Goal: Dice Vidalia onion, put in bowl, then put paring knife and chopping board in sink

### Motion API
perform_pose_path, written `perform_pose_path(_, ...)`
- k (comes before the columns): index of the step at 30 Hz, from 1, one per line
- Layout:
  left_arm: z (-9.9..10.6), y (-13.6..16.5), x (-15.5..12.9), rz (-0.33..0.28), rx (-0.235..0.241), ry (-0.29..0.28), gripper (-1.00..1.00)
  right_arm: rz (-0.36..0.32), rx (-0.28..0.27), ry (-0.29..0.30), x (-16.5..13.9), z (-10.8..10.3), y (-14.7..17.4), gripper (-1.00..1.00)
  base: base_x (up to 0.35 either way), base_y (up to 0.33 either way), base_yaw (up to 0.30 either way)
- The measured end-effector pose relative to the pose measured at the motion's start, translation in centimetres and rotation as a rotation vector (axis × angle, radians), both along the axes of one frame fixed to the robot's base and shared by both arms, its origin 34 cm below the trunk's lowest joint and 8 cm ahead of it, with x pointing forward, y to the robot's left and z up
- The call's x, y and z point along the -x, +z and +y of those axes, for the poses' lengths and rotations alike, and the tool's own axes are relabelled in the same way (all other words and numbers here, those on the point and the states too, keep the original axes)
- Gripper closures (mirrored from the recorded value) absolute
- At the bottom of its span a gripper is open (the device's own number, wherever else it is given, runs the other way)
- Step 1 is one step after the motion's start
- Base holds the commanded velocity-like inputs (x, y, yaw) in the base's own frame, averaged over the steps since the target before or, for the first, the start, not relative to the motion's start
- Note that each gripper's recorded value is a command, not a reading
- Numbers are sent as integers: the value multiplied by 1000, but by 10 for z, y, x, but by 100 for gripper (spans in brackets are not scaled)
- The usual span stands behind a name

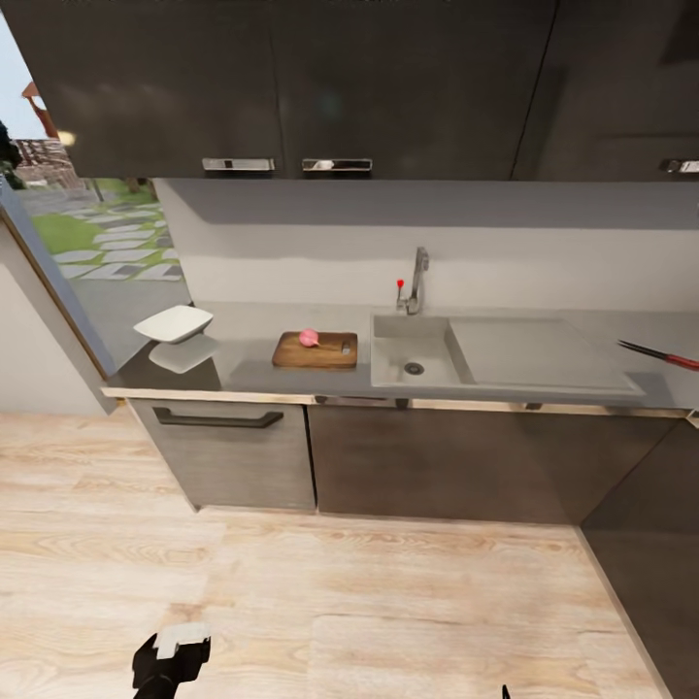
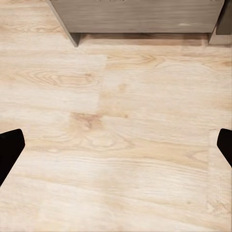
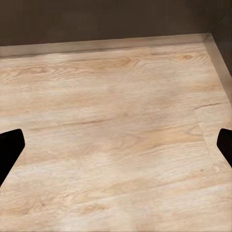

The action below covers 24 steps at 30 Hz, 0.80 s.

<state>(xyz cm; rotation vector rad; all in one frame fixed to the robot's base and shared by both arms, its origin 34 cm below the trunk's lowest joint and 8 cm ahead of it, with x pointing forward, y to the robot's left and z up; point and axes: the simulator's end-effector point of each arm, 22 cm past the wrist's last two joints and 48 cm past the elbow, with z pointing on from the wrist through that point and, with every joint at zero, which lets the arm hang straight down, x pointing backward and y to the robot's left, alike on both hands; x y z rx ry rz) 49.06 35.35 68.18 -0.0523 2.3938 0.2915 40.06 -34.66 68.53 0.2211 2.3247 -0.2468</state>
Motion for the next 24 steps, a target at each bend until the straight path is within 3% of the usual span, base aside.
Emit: perform_pose_path(24,-5,13,-11,-32,5,2,-100,-32,-3,0,-6,2,9,-100,0,0,0)
